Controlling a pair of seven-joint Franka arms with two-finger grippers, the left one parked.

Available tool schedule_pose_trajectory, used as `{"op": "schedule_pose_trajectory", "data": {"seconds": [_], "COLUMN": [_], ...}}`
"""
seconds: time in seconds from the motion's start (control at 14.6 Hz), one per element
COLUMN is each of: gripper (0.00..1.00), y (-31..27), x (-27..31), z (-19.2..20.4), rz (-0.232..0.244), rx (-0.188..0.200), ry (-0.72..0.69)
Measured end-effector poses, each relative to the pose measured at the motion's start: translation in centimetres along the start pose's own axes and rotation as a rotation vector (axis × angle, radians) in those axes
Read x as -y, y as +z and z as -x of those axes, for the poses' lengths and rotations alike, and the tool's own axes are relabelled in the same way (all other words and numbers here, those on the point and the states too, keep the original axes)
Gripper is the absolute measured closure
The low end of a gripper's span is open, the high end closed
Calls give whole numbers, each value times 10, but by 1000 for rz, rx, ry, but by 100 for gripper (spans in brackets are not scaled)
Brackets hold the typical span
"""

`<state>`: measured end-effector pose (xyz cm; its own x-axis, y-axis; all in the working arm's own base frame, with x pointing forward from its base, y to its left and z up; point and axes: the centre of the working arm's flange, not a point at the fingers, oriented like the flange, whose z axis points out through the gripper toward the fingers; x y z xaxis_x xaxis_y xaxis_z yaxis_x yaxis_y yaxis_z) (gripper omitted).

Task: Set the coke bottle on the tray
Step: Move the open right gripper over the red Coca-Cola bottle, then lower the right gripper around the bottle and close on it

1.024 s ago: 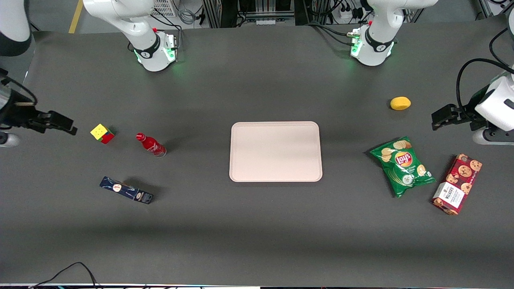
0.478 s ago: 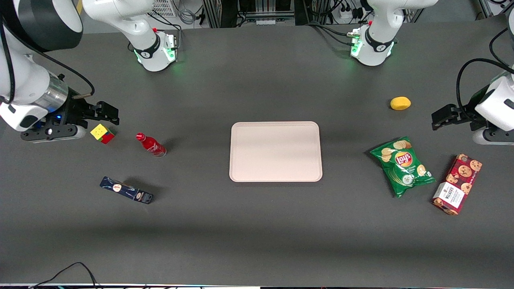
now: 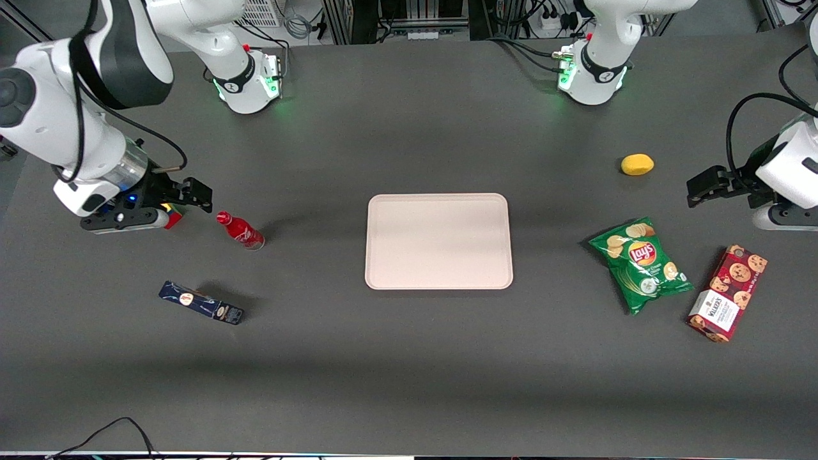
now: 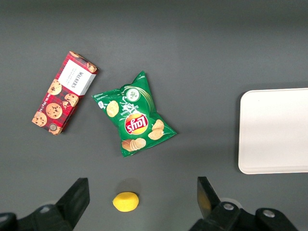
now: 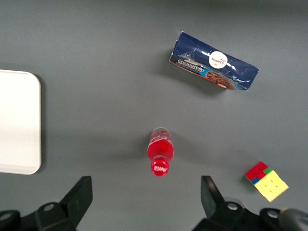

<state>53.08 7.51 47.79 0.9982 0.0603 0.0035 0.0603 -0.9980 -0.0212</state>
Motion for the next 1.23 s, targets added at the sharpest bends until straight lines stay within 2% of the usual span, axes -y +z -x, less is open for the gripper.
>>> {"op": "schedule_pose_trajectory", "data": {"seconds": [0.2,0.48,0.75,1.23], "gripper": [0,0,0,0], "y": [46,78,105,146], "x": [-4,-7,-9,-11], "z": [12,25,32,41], "rz": [-1,1,-1,2], "rx": [-24,-12,-73,-94], "ry": [5,-14,-17,-18]}}
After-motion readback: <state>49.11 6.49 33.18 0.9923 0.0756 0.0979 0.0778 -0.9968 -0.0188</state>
